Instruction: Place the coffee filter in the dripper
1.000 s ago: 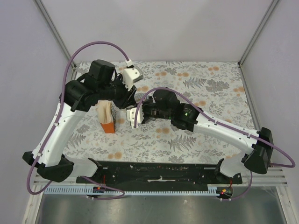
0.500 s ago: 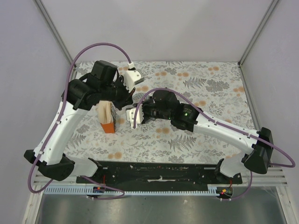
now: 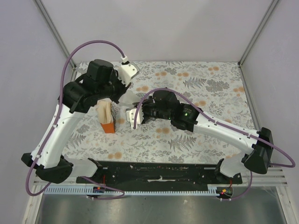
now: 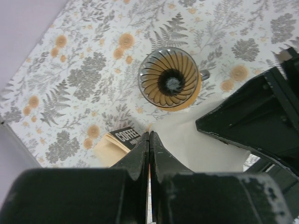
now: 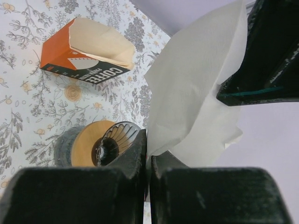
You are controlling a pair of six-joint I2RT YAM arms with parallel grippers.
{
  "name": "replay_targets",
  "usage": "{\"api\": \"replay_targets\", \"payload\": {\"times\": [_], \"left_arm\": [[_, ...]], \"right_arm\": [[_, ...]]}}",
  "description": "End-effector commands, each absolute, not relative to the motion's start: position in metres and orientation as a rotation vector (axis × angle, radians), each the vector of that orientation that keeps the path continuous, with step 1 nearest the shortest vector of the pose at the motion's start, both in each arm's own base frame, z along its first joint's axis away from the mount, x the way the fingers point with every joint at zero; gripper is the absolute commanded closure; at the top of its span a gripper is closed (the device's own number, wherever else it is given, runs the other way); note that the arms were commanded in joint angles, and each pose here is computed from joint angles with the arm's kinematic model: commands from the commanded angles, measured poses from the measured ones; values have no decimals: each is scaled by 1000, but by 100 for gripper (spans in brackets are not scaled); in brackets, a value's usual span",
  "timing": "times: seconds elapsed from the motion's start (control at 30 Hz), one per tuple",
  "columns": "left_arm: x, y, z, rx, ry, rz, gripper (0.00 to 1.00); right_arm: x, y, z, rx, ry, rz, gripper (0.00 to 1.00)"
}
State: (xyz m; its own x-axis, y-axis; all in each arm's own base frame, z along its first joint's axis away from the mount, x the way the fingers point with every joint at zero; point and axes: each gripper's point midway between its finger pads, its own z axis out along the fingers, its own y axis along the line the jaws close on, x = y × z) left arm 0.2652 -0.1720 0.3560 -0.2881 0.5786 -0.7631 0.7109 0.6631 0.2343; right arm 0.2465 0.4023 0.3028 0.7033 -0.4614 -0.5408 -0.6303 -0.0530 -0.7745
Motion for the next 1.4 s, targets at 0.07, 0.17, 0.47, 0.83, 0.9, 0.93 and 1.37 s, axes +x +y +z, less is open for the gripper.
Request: {"api": "replay_targets", "payload": {"times": [0.07, 0.17, 0.47, 0.83, 0.9, 0.93, 1.37], "left_arm": [[293, -149, 398, 907, 1826, 28, 98], [296, -147, 401, 892, 1816, 51, 98], [299, -126, 412, 798, 1792, 157, 98], [299, -98, 436, 760, 1598, 344, 98], [298, -96, 441, 777, 1532, 375, 98], [296, -96, 440, 796, 1504, 395, 98], [277, -107, 445, 922, 1289, 379, 98]], "right_arm": [[253, 404, 335, -1521, 941, 208, 73], [252, 405, 356, -1419, 964, 275, 54], [226, 384, 418, -1147, 920, 593, 25], [271, 390, 440, -435, 1299, 1421, 26], [271, 407, 443, -416, 1320, 1522, 26], [270, 412, 448, -408, 1314, 1550, 26], [282, 458, 440, -329, 1306, 1773, 30]]}}
